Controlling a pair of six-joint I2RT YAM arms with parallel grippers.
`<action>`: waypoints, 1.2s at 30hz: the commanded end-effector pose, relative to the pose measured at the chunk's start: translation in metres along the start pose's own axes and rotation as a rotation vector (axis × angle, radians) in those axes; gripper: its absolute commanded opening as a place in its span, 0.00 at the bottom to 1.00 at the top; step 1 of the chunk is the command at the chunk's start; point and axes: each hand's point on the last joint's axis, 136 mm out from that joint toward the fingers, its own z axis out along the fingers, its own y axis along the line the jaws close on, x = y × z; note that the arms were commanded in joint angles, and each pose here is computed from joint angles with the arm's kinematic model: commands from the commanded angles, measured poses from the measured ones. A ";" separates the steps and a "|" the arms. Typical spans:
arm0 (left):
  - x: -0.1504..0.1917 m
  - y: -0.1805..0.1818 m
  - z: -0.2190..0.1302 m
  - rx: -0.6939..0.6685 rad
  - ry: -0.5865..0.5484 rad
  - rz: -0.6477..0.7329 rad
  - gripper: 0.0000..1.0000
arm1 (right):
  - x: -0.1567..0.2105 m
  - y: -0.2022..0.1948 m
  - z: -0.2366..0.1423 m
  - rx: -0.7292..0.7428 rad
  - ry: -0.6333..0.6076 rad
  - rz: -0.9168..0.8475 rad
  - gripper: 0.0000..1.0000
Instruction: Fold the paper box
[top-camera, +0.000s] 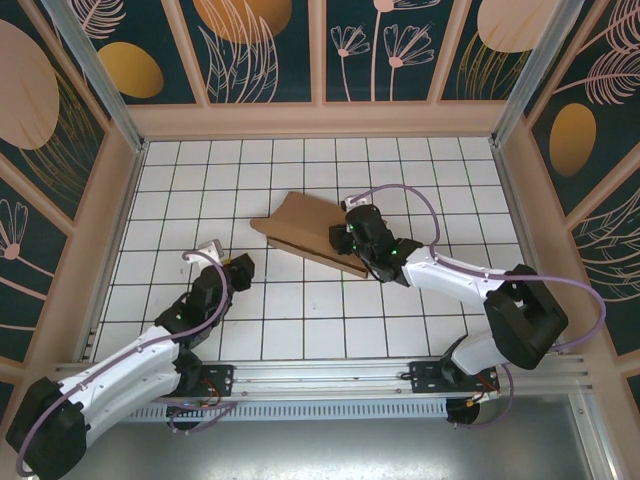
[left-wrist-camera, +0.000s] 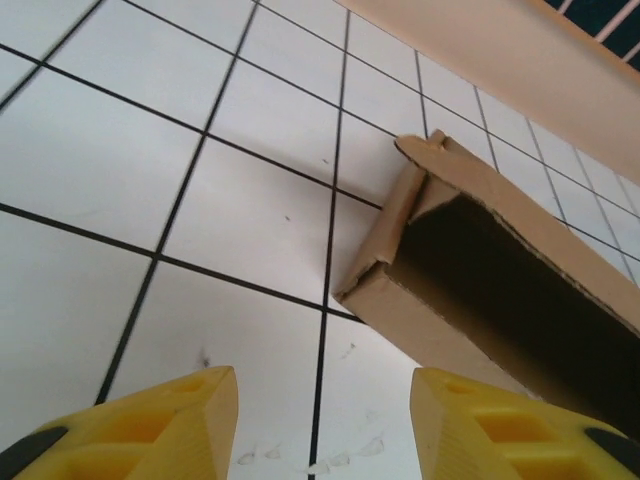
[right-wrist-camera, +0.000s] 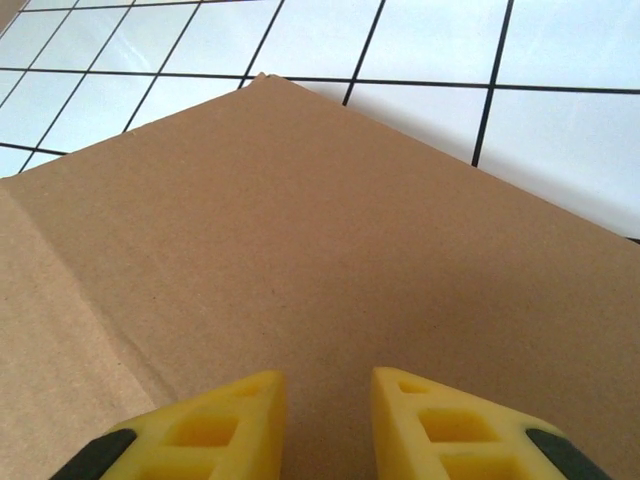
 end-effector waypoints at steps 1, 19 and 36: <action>-0.028 -0.015 0.000 -0.061 -0.022 0.032 0.49 | 0.013 0.004 0.007 -0.049 0.043 -0.038 0.26; -0.010 -0.121 0.104 0.185 0.356 0.104 0.53 | 0.051 -0.022 0.009 0.023 0.130 0.003 0.28; 0.067 -0.106 0.139 0.171 0.604 0.018 0.19 | 0.059 -0.125 -0.009 0.204 0.148 0.325 0.05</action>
